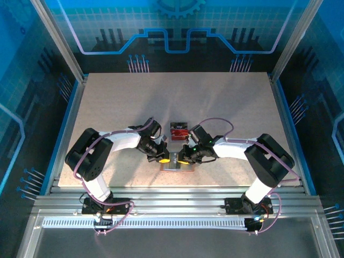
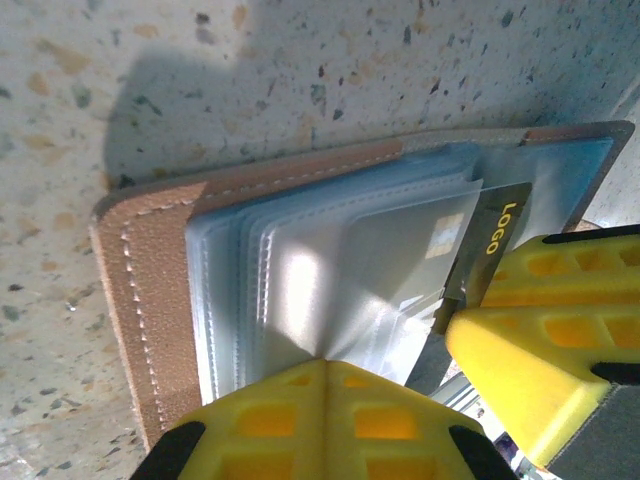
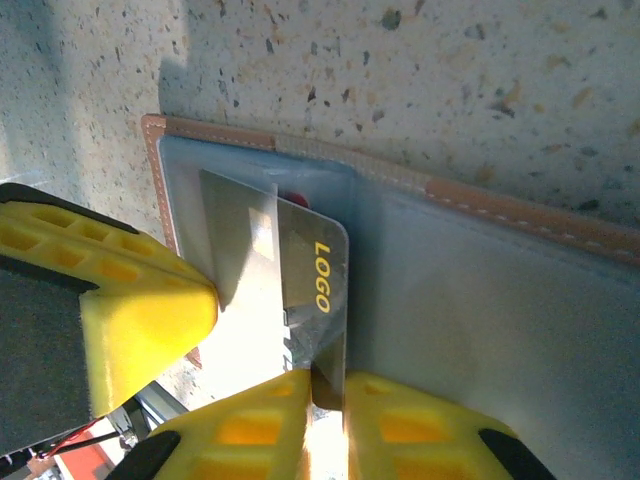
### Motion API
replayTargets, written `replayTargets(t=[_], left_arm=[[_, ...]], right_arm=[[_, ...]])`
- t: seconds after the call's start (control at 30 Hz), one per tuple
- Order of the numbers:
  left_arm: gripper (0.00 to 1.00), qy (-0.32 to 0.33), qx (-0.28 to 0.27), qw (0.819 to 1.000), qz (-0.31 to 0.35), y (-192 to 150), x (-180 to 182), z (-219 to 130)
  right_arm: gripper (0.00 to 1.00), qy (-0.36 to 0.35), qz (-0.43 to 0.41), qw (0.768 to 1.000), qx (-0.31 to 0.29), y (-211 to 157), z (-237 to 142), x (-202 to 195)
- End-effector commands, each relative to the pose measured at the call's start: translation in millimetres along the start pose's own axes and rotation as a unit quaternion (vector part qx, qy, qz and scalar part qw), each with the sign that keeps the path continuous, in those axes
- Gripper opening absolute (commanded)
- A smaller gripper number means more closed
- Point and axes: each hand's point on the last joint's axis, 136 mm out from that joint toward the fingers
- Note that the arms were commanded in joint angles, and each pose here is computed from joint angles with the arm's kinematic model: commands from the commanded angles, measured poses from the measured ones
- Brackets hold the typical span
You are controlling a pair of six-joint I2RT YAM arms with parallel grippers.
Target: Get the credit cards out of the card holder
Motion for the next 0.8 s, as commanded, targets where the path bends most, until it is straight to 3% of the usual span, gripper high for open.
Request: replayTargets(t=[0.0,0.77], left_arm=[[0.04,0.031,0.008,0.999,-0.013,-8.1,16.4,1.3],[0.04,0.025,-0.001,0.999,-0.02,-11.4,18.1,-2.1]], right_arm=[[0.13,-0.002,-0.005,1.0,-0.006,3.3,-8.5,-1.1],[0.08,-0.024,-0.025,0.999,0.011,6.4,-11.9,-4.8]])
Point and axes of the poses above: each hand's point on the last joint's axis, 136 mm out from that joint toward the fingers, its own z axis out along the fingers, its own x axis along the line the jaws close on, y = z × x, and after that the axes turned 7 degrees about -z, right-handed
